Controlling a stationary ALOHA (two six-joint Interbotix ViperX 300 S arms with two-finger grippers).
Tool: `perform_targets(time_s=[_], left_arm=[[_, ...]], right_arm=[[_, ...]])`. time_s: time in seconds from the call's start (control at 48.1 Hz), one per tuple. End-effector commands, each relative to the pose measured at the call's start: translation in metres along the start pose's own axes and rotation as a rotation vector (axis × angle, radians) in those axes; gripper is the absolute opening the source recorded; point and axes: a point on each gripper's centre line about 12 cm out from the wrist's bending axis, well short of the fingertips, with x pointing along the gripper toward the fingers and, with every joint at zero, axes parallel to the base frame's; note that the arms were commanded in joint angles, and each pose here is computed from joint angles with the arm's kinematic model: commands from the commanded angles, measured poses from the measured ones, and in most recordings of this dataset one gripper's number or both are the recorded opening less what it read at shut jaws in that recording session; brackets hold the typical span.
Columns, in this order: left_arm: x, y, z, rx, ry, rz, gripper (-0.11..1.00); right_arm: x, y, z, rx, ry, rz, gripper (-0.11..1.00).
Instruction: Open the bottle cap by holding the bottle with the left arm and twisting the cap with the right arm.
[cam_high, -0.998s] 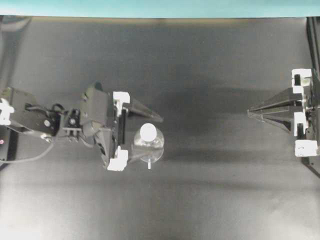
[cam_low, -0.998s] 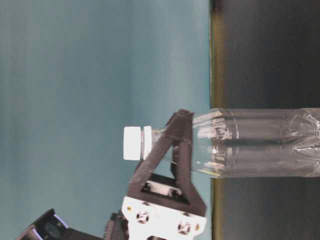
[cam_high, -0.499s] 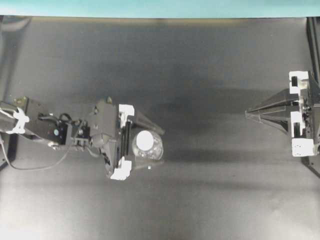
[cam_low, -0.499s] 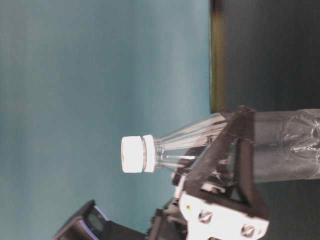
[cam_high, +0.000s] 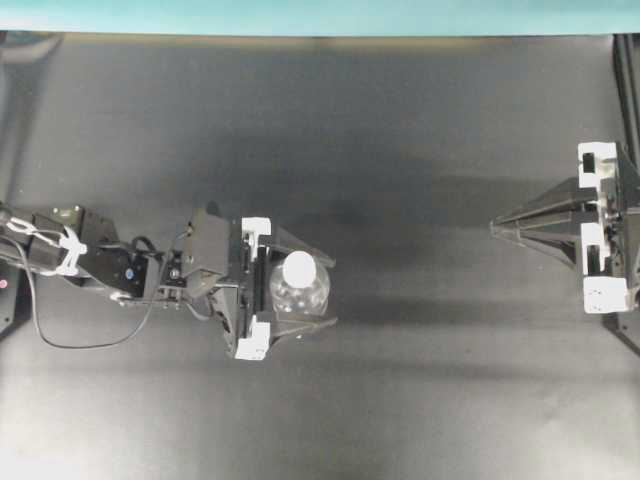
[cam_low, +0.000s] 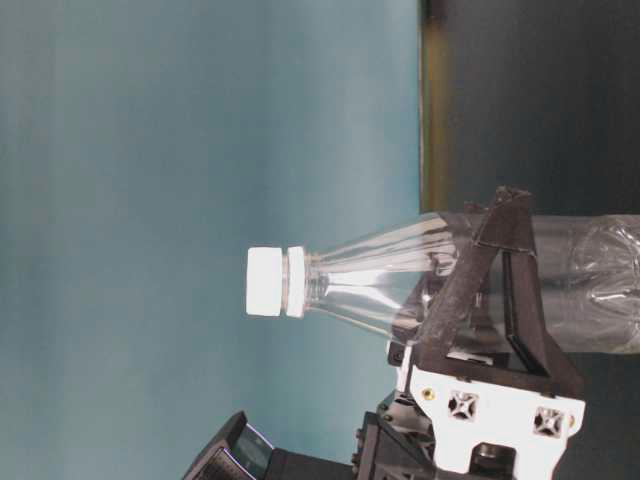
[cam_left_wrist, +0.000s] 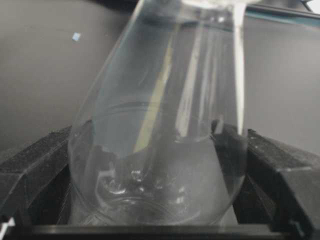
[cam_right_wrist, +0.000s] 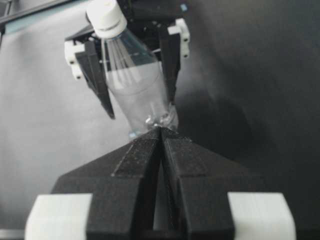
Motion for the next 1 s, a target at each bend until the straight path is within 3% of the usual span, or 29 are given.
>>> perform_targets(time_s=[0.0,0.291,0.707,0.811,0.977], left_arm=[[0.0,-0.002,-0.006,0.003,0.033,-0.003,0.98],[0.0,0.001,-0.023,0.007,0.152,0.019,0.98],[0.001,0.0,-0.022,0.007,0.154,0.017,0.95],[0.002,-0.002,-0.021,0.029,0.148,0.008,0.89],[0.002,-0.008,-0.022,0.087,0.151,-0.009,0.89]], right_arm=[[0.001,-0.001,0.007,0.015,-0.017,-0.009,0.0],[0.001,-0.001,0.007,0.015,-0.02,-0.008,0.0],[0.001,-0.001,0.006,0.015,-0.014,-0.009,0.0],[0.001,-0.001,0.006,0.014,-0.014,-0.008,0.0],[0.001,0.002,0.005,0.018,-0.011,0.005,0.0]])
